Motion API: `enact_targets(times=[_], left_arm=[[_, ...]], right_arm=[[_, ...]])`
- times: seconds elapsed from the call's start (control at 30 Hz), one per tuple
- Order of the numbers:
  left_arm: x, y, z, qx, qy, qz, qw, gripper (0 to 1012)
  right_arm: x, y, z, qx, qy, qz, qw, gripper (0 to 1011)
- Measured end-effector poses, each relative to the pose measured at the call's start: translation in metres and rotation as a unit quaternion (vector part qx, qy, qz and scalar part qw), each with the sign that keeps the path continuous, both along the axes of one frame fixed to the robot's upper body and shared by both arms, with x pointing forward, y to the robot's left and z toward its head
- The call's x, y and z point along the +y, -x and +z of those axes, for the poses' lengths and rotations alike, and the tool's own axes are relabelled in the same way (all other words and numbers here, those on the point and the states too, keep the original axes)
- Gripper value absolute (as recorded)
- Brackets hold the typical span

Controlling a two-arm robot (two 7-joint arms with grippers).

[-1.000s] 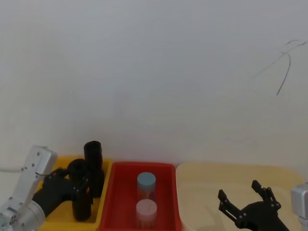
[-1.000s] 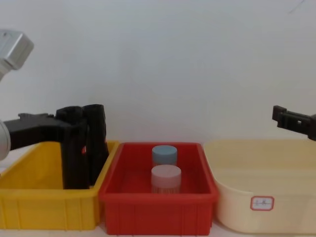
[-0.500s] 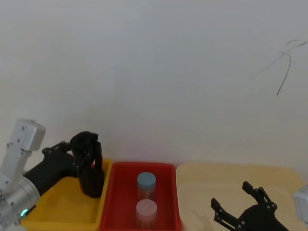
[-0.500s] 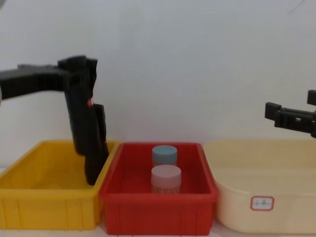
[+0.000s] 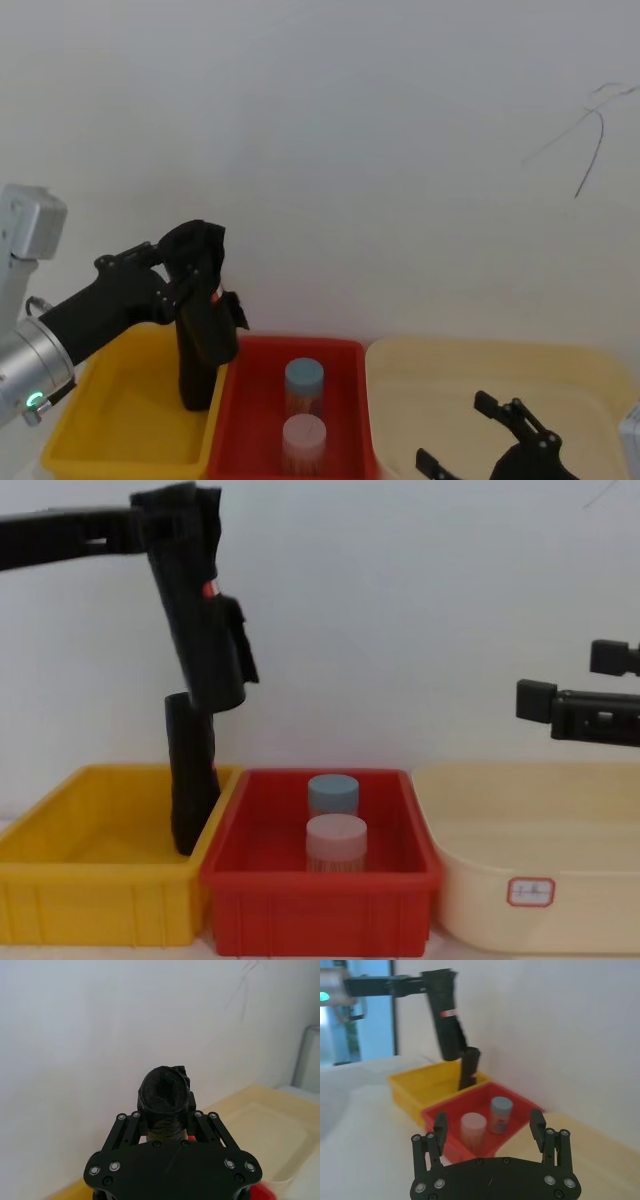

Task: Pick up the garbage bag with the one hand and transfer it to the other hand.

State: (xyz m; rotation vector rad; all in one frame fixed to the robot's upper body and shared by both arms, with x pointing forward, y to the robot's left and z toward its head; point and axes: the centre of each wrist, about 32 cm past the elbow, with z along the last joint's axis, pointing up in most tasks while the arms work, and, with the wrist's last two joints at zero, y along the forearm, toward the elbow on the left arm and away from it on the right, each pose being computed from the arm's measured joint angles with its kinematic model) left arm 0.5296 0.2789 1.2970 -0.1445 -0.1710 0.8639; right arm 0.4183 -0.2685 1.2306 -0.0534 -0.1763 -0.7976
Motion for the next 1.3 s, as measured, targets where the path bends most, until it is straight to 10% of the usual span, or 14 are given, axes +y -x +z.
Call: enact_targets(times=[0.5, 1.3], left_arm=[[-0.0044, 0.0027, 0.0205, 0.01, 0.022, -0.098, 0.9949, 386], [-0.0239, -0.0009, 0.0187, 0.039, 0.041, -0.213, 0.9754, 386]], right_arm=[[0.004, 0.01, 0.027, -0.015, 0.044, 0.093, 0.9946, 1001], [0.019, -0.002, 0.041, 0.007, 0.081, 0.066, 0.9945, 1001]])
